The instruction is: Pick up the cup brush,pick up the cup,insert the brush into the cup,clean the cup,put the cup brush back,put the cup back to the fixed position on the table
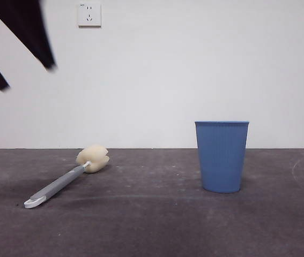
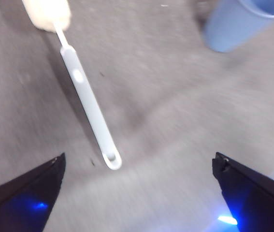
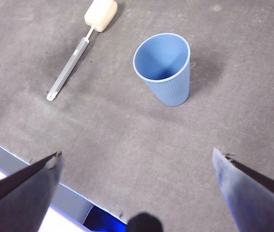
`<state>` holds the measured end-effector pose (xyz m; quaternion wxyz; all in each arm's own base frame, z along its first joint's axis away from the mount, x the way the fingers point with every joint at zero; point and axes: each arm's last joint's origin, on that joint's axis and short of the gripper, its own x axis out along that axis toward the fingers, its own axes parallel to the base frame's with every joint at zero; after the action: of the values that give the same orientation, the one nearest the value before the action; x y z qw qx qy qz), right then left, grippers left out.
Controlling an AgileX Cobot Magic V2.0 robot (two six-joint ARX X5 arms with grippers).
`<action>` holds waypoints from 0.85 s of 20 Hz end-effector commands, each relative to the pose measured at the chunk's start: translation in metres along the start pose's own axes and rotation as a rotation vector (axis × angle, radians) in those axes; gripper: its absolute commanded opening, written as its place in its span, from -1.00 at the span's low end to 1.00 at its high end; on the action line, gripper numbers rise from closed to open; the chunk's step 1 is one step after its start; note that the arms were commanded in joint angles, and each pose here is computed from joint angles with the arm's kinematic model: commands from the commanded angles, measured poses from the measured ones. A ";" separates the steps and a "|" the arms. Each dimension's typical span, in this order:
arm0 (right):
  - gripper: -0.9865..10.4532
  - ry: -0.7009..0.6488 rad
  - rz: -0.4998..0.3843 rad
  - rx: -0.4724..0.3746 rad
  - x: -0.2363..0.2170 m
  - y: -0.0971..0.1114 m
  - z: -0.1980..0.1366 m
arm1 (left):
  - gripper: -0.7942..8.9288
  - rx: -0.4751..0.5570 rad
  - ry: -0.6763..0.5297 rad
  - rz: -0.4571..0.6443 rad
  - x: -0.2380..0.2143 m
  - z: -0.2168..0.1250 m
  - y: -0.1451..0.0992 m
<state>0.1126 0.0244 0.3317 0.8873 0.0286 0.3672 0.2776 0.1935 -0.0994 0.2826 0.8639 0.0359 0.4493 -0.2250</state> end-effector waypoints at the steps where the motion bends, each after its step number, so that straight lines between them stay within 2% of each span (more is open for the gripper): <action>1: 0.22 -0.006 0.002 0.000 0.000 0.000 0.001 | 0.52 -0.046 0.081 0.101 0.036 0.003 -0.005; 6: 0.22 -0.006 0.002 0.007 0.000 0.000 0.001 | 0.52 -0.087 0.142 0.168 0.092 0.007 -0.004; 12: 0.22 -0.007 0.001 0.007 0.000 0.000 0.001 | 0.52 -0.100 0.135 0.251 0.118 0.008 0.000; 17: 0.22 -0.009 0.002 0.009 0.000 0.000 0.001 | 0.52 -0.134 0.142 0.256 0.135 0.007 0.001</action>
<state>0.1130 0.0244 0.3319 0.8877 0.0315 0.3668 0.2764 0.2656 -0.1470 0.1820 0.8524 0.0555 0.5132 -0.0836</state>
